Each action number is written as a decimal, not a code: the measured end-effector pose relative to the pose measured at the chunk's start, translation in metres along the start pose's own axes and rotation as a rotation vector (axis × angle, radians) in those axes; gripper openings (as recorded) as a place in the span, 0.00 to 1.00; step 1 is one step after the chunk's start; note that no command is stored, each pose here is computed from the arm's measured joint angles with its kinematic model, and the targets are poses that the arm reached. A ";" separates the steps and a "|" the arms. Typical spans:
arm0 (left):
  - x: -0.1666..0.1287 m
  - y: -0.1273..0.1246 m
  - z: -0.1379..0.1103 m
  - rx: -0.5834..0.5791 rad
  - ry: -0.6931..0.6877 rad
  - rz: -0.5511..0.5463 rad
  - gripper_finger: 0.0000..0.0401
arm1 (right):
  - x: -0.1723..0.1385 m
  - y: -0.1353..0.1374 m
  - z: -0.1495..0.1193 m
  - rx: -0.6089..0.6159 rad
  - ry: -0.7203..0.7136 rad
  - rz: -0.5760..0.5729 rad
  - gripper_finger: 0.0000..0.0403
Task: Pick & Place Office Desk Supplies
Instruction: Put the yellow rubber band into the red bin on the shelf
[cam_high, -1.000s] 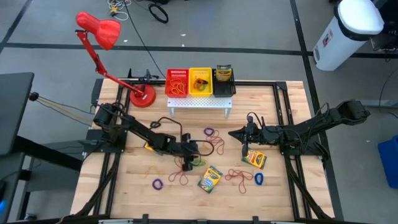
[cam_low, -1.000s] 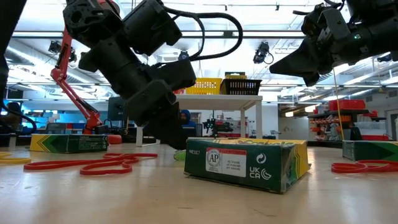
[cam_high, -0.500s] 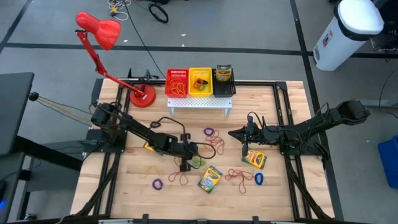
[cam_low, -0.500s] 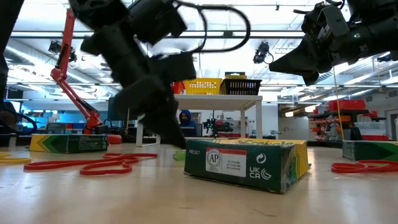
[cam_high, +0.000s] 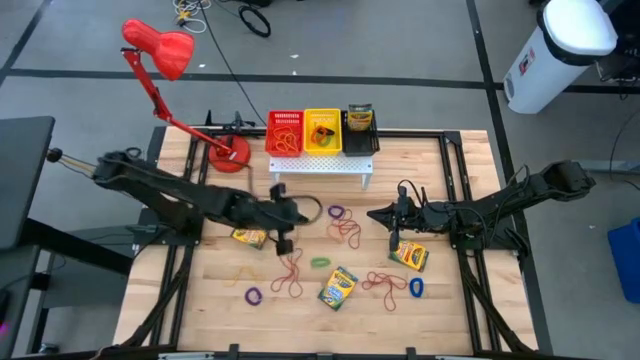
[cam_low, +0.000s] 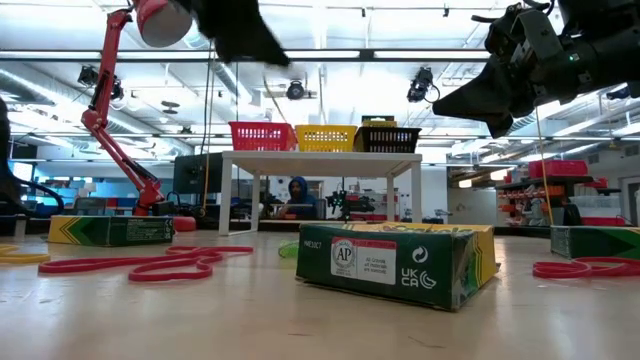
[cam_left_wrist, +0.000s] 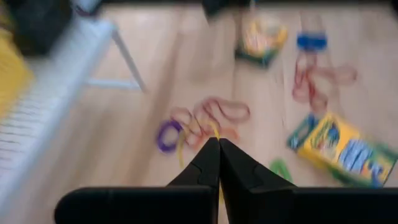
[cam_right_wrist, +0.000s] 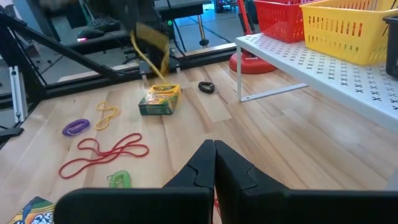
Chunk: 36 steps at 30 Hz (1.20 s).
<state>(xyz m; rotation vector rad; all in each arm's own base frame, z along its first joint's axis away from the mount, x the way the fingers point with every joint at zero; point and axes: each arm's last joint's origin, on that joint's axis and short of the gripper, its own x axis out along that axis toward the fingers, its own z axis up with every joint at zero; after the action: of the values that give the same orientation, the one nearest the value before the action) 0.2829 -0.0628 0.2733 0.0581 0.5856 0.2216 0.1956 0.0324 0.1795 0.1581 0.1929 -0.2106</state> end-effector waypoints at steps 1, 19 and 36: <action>-0.008 0.004 0.004 -0.013 -0.030 0.008 0.01 | 0.000 0.000 0.000 0.000 0.000 0.000 0.01; -0.084 0.081 0.049 -0.046 -0.283 0.337 0.01 | 0.000 0.000 0.000 0.002 -0.004 0.000 0.01; -0.064 0.197 0.047 -0.148 -0.208 0.524 0.01 | 0.000 0.000 0.001 0.003 -0.006 0.001 0.01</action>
<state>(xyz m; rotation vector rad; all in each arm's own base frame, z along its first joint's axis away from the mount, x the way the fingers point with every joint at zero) 0.2192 0.1150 0.3698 0.0898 0.3357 0.7578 0.1957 0.0324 0.1801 0.1604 0.1869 -0.2104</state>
